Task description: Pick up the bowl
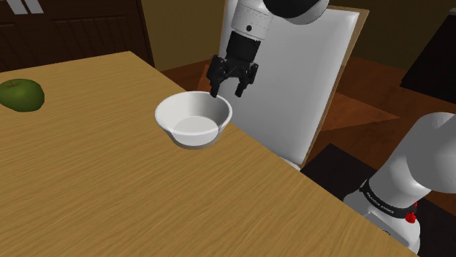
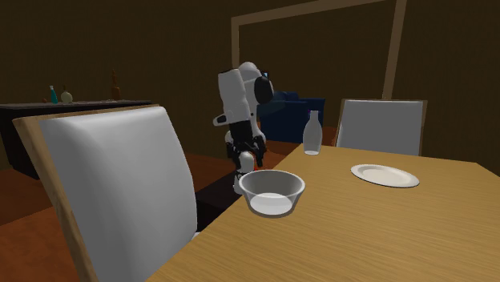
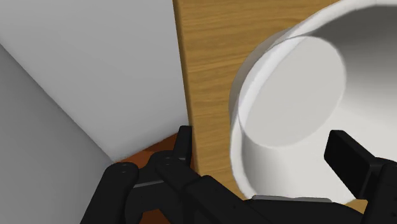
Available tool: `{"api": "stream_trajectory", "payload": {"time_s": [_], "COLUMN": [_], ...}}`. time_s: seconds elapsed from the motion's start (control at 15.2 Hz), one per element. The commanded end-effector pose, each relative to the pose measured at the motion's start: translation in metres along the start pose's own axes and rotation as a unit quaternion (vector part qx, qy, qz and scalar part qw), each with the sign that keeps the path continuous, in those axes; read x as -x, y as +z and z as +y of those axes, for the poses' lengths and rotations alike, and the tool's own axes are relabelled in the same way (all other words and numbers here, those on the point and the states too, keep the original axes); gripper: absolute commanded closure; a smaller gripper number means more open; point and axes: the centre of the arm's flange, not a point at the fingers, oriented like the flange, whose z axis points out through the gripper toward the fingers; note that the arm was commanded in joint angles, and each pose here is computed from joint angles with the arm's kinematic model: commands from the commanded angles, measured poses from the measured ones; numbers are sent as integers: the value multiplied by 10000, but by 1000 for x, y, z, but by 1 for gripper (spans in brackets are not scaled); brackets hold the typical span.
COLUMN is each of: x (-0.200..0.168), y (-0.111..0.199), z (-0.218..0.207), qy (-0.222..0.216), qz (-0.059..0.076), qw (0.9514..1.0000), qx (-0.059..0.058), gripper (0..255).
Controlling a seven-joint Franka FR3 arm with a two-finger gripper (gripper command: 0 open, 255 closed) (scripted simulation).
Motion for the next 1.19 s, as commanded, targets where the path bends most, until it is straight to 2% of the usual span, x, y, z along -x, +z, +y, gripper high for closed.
{"api": "stream_trajectory", "payload": {"time_s": [0.0,0.33,0.46,0.53,1.12], "x": [-2,-1,-1,-1,-1], "y": [9,38,38,37,38], "z": [0,9,9,8,9], "qy": [3,3,3,2,3], "qz": [-6,-6,-6,-6,-6], "qw": [10000,10000,10000,10000,10000], "qx": [-19,-19,-18,-19,-19], "gripper": [0,0,0,255,255]}}
